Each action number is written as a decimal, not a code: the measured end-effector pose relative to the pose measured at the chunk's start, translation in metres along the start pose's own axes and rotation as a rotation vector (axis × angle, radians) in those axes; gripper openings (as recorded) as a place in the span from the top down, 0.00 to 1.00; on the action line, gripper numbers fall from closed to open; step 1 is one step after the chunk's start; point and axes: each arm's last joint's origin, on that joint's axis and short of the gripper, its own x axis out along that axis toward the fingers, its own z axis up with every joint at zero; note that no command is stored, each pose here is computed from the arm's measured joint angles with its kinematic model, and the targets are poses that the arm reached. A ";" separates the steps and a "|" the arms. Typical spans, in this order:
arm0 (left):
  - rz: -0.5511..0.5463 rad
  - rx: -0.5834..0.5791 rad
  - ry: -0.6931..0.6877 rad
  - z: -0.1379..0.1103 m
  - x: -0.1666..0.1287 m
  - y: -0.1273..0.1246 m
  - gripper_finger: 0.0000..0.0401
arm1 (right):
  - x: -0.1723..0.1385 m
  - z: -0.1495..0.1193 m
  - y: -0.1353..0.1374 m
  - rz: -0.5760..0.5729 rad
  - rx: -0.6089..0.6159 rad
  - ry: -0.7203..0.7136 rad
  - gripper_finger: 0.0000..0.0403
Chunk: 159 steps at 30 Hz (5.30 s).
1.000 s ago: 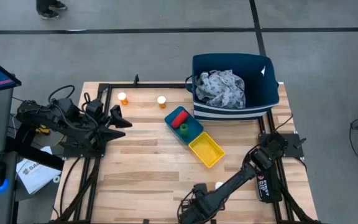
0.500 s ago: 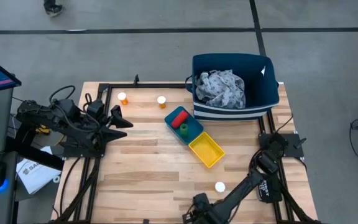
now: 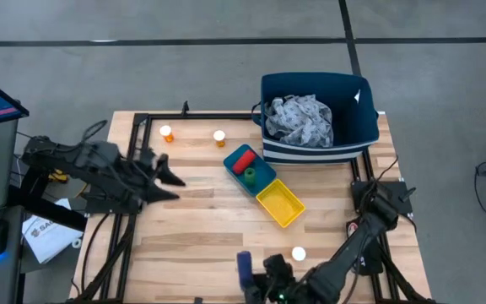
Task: Pick & Place Medicine items
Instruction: Put the blue bandage into the blue bin
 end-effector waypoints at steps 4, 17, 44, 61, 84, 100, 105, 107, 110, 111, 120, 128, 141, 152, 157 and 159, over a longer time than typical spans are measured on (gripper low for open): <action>-0.072 -0.045 0.136 -0.010 0.026 0.000 0.48 | 0.001 0.025 0.019 0.092 -0.095 -0.033 0.61; -0.555 -0.057 0.187 -0.020 0.074 -0.038 0.30 | 0.009 0.056 0.070 0.485 -0.214 -0.074 0.61; -0.511 -0.158 0.191 -0.028 0.095 -0.039 0.25 | 0.038 0.086 0.067 0.435 -0.251 -0.038 0.63; -0.485 -0.166 0.203 -0.030 0.096 -0.037 0.43 | 0.038 0.087 0.067 0.440 -0.243 -0.043 0.63; -0.496 -0.161 0.202 -0.029 0.095 -0.038 0.57 | 0.035 0.086 0.070 0.469 -0.222 -0.048 0.59; -0.538 -0.149 0.316 -0.037 0.094 -0.038 0.57 | 0.019 0.070 0.075 0.541 -0.177 -0.034 0.47; -0.486 -0.083 0.298 -0.040 0.095 -0.035 0.57 | 0.001 0.048 0.073 0.551 -0.114 -0.004 0.48; -0.438 -0.034 0.272 -0.039 0.096 -0.031 0.57 | -0.008 0.037 0.071 0.549 -0.081 0.035 0.49; -0.340 0.030 0.217 -0.035 0.099 -0.020 0.57 | -0.021 0.019 0.065 0.532 -0.022 0.105 0.49; -0.294 0.043 0.206 -0.034 0.100 -0.014 0.57 | -0.026 0.012 0.062 0.520 0.002 0.132 0.50; 0.088 0.170 0.051 -0.005 0.100 0.047 0.57 | -0.060 -0.034 0.025 0.295 0.113 0.295 0.51; 0.309 0.224 0.051 0.032 0.116 0.096 0.57 | -0.073 -0.045 -0.005 0.074 0.131 0.288 0.51; 0.348 0.265 0.222 0.053 0.159 0.119 0.57 | -0.105 -0.045 -0.029 -0.024 0.149 0.205 0.51; 0.420 0.308 0.300 0.051 0.227 0.127 0.57 | -0.126 -0.050 -0.037 -0.022 0.111 0.227 0.51; 0.466 0.300 0.401 0.037 0.246 0.141 0.57 | -0.131 -0.053 -0.038 -0.013 0.109 0.240 0.51; 0.486 0.299 0.428 0.030 0.251 0.147 0.57 | -0.131 -0.053 -0.038 -0.013 0.109 0.240 0.51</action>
